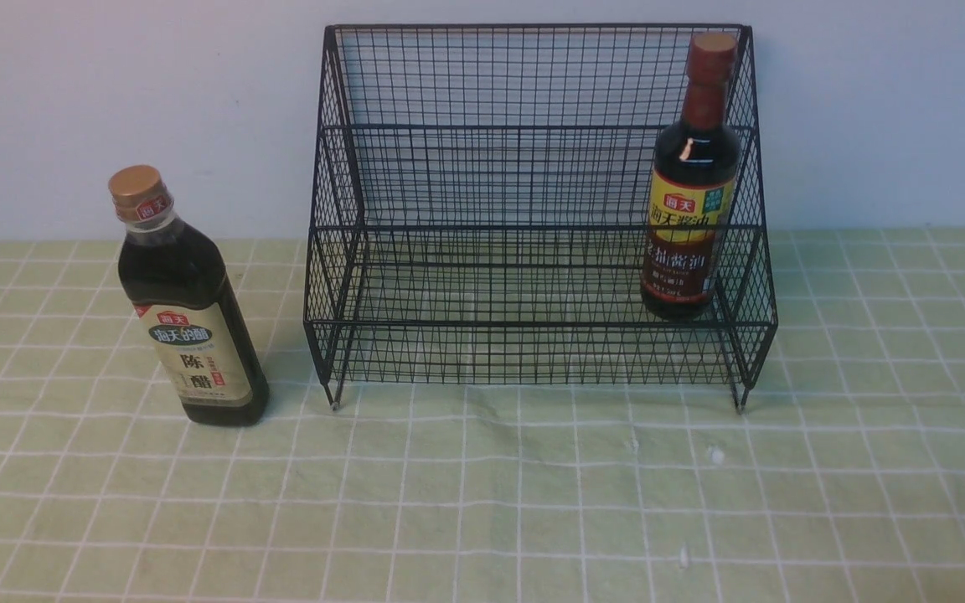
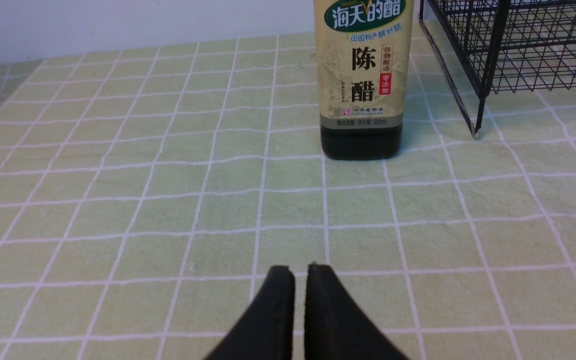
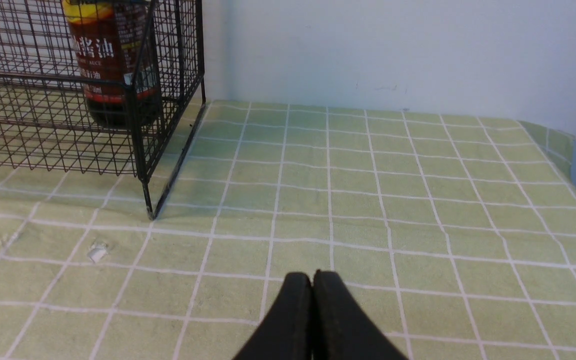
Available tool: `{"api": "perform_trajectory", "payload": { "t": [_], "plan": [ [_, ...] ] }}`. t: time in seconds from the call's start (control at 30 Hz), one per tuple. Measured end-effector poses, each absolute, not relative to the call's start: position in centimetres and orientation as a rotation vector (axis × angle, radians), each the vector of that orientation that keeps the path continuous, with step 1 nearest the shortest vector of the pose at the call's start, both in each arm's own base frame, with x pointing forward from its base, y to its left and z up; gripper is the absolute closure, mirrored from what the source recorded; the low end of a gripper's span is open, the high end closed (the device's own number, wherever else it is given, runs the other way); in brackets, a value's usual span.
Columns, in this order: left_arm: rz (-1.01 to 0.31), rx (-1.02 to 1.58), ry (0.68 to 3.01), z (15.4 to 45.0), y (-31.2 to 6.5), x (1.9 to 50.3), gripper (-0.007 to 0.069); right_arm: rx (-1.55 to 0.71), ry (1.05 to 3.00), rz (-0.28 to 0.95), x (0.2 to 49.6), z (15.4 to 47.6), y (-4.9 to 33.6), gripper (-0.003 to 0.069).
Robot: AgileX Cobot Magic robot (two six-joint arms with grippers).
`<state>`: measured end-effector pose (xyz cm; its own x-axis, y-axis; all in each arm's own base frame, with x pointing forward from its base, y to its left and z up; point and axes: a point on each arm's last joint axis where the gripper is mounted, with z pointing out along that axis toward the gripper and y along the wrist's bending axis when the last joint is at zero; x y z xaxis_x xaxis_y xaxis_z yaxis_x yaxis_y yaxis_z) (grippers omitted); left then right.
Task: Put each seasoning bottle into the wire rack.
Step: Use the left arm to grab the condiment bottle closest to it
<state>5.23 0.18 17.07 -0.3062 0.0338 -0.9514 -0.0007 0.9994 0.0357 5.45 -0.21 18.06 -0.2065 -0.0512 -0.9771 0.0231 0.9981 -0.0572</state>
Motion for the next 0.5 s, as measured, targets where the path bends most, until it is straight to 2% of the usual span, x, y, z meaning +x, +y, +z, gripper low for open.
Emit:
{"api": "perform_trajectory", "payload": {
  "t": [0.5],
  "plan": [
    [0.054, 0.036, 1.852, 17.25, 0.25, 5.32, 0.0608, -0.021, 1.778, -0.068, 5.45, 18.06, -0.21, 0.0673]
  ]
}}
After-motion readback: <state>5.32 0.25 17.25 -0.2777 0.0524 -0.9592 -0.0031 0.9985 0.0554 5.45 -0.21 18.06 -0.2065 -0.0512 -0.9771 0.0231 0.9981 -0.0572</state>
